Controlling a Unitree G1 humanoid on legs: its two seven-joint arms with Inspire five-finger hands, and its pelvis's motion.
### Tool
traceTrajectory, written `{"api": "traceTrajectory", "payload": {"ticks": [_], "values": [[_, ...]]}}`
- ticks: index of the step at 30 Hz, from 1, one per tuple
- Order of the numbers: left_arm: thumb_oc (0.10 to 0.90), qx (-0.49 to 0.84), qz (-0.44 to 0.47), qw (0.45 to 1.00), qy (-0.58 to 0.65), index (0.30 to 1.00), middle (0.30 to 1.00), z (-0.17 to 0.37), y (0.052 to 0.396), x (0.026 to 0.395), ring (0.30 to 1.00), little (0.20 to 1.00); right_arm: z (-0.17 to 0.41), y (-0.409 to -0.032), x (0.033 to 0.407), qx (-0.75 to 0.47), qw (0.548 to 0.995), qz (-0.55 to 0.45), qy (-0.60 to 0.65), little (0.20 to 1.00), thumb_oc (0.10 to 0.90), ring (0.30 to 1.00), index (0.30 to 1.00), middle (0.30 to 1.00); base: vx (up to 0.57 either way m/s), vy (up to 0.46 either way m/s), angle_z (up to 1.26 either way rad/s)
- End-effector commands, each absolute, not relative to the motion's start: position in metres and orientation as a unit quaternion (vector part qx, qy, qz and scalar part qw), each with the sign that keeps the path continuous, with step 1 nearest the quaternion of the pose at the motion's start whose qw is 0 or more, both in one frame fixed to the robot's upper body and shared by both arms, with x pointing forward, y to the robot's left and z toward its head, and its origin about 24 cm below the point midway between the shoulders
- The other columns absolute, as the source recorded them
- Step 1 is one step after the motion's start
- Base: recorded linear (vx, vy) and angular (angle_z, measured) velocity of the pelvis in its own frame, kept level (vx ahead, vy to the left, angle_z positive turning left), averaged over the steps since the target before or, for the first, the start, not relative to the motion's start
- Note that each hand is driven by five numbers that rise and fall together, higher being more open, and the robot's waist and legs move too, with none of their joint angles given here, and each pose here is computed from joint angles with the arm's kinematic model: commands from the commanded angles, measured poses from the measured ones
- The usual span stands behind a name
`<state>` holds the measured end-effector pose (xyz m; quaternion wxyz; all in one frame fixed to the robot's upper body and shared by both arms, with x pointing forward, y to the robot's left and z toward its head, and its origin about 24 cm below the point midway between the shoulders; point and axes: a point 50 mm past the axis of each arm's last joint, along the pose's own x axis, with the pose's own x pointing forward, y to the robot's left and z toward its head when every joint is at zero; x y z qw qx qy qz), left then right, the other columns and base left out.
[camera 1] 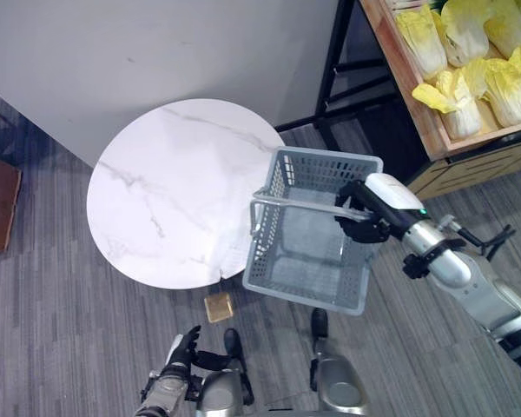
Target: Get the vegetables into the basket
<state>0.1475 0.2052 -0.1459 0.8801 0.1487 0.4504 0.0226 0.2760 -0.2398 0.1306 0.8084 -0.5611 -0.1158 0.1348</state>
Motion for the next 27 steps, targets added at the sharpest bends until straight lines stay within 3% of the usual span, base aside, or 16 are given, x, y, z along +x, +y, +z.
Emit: {"api": "traceTrajectory", "payload": {"ticks": [1, 14, 27], "values": [[0.9, 0.168, 0.024, 0.853, 0.493, 1.0, 1.0, -0.154, 0.22, 0.121, 1.0, 1.0, 0.213, -0.211, 0.27, -0.542, 0.763, 0.073, -0.344, 0.3, 0.4, 0.3, 0.3, 0.3, -0.03, 0.037, -0.2], [0.9, 0.204, 0.035, 0.881, 0.425, 1.0, 1.0, -0.133, 0.239, 0.16, 1.0, 1.0, 0.203, -0.216, 0.256, -0.53, 0.77, 0.036, -0.353, 0.3, 0.4, 0.3, 0.3, 0.3, -0.07, 0.131, -0.33], [0.9, 0.205, 0.04, 0.865, 0.456, 1.0, 1.0, -0.137, 0.257, 0.136, 1.0, 1.0, 0.207, -0.191, 0.265, -0.506, 0.77, 0.077, -0.382, 0.3, 0.4, 0.3, 0.3, 0.3, -0.09, -0.002, -0.95]]}}
